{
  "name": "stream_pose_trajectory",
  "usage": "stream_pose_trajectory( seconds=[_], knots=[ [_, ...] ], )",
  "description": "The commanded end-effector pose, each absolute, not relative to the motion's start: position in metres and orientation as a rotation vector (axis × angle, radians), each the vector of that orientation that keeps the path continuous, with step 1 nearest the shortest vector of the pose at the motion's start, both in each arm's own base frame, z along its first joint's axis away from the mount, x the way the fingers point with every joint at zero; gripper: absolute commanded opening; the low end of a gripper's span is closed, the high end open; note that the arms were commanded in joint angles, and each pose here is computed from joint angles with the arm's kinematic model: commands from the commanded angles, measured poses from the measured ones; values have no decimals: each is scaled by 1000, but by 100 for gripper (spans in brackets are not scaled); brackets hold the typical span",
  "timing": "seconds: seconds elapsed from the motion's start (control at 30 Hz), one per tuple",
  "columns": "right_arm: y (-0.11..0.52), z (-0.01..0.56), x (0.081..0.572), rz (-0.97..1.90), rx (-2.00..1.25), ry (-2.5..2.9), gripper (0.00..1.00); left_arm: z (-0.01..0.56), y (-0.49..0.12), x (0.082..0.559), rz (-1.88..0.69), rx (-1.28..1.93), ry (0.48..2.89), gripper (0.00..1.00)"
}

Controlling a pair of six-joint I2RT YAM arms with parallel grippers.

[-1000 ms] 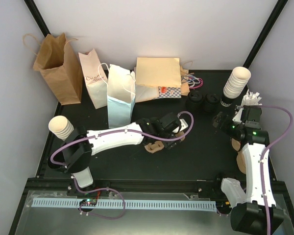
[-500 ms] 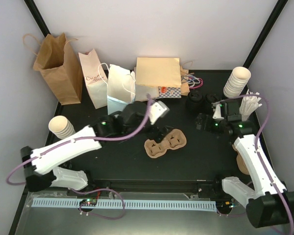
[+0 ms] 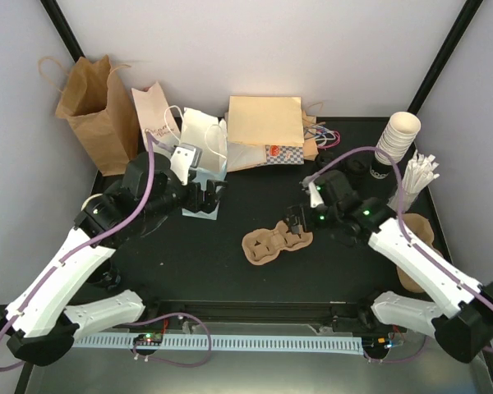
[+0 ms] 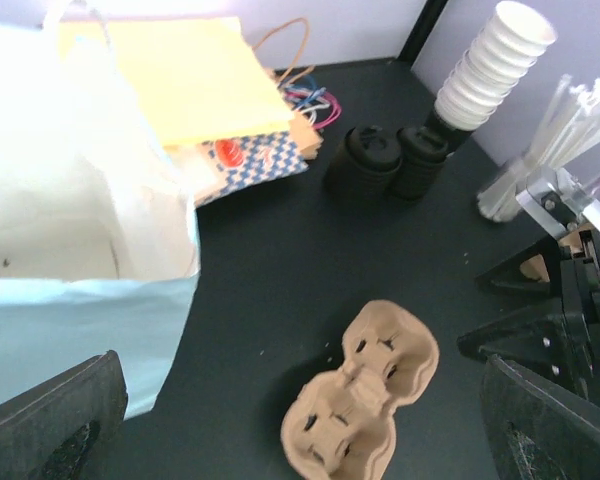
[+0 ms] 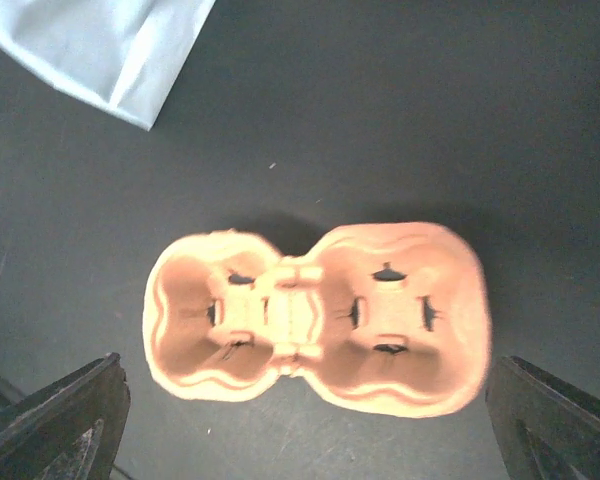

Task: Pack the takeout coffee

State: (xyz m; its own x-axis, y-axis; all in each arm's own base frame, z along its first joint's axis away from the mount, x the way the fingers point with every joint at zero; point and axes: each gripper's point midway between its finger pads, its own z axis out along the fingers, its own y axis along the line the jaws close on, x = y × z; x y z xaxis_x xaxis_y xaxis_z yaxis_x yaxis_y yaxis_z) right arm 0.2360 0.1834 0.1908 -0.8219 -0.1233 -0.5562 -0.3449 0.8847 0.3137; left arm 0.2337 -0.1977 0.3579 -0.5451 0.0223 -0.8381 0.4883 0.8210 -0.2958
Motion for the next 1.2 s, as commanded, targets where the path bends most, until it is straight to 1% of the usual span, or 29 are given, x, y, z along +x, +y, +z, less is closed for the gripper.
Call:
stream_pose_trajectory(
  seconds=[0.0, 0.07, 0.2, 0.33, 0.4, 0.57, 0.63, 0.73, 0.9, 1.17],
  knots=[
    [210, 185, 234, 537, -489, 2525, 100, 367, -176, 225, -628, 351, 2121, 99],
    [219, 170, 230, 507, -539, 2578, 100, 368, -165, 226, -604, 312, 2133, 99],
    [223, 142, 229, 345, -586, 2623, 99, 366, -145, 226, -579, 226, 2148, 99],
    [230, 119, 228, 314, -612, 2672, 93, 358, -131, 224, -547, 177, 2172, 99],
    [234, 112, 227, 312, -621, 2687, 92, 356, -124, 224, -528, 160, 2174, 99],
    [241, 95, 228, 194, -638, 2710, 91, 354, -117, 223, -502, 146, 2166, 99],
    [244, 88, 228, 167, -644, 2721, 88, 351, -116, 226, -485, 148, 2173, 99],
    [244, 77, 227, 109, -642, 2736, 86, 349, -113, 231, -445, 143, 2184, 99],
    [249, 66, 223, 64, -644, 2747, 85, 355, -103, 238, -390, 104, 2149, 99],
    [257, 53, 228, 27, -657, 2746, 76, 345, -106, 242, -390, 110, 2156, 99]
  ],
)
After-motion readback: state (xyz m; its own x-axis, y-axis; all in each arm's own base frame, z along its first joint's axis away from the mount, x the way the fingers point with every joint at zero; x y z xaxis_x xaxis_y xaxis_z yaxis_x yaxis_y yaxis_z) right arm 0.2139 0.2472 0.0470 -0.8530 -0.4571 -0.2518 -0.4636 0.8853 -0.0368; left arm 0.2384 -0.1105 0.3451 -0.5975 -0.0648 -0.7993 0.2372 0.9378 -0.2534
